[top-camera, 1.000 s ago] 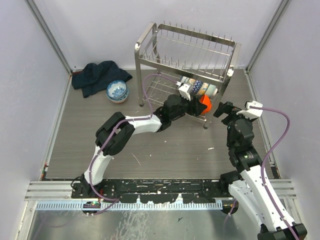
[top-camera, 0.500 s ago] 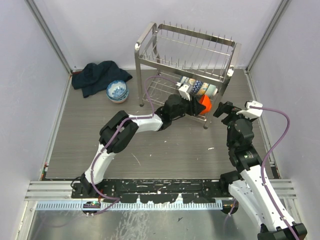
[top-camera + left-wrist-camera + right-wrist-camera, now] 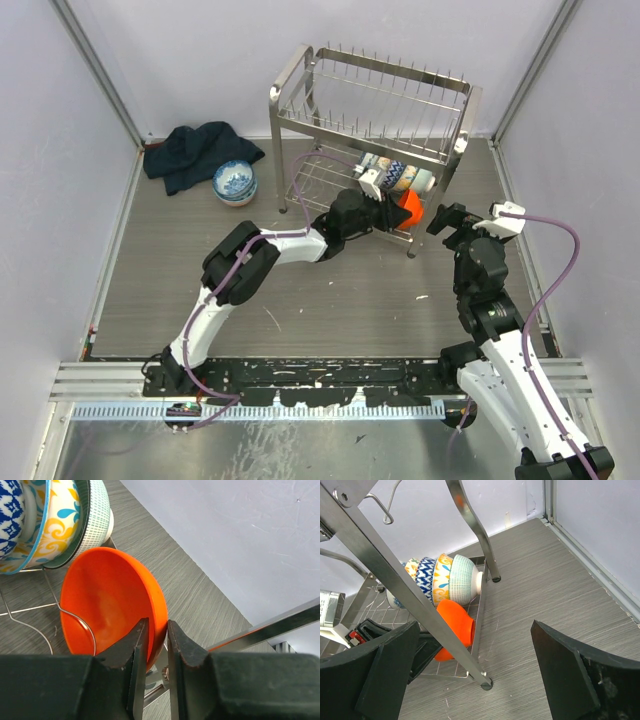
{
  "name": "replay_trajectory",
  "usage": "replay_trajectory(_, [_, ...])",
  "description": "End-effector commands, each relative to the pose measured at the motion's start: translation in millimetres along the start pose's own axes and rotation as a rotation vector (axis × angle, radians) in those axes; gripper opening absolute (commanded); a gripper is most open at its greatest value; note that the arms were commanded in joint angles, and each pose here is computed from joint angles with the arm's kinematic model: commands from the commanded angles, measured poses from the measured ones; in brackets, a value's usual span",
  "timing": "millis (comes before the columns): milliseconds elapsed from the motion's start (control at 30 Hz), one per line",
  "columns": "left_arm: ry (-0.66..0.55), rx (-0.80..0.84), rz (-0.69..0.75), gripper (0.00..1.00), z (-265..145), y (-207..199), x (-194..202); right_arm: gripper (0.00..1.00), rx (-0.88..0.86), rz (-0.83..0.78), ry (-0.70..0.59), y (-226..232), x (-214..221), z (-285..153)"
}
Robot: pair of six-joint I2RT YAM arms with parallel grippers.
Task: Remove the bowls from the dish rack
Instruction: Pick up the bowl from the dish rack.
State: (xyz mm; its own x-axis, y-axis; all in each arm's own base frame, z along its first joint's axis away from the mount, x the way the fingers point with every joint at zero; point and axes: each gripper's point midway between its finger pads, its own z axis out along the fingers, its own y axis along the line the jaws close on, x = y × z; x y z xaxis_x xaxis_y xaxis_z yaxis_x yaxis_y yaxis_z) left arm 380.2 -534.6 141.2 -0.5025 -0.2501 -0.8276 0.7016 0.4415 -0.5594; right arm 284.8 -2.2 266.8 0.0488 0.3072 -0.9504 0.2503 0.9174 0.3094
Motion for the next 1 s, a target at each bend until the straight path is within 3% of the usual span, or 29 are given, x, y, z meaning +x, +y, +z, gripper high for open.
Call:
replay_trajectory(0, [-0.044,0.029,0.003,0.26,5,-3,-13,1.0,-0.024,0.041,-0.056,7,-21,-2])
replay_trajectory(367, [-0.08,0.073,-0.019,0.0,2,-7,-23,1.0,-0.007,0.023,-0.041,6,-16,2])
replay_trajectory(967, [-0.168,0.194,-0.061,0.0,-23,-35,-60,1.0,0.04,-0.032,0.024,7,11,29])
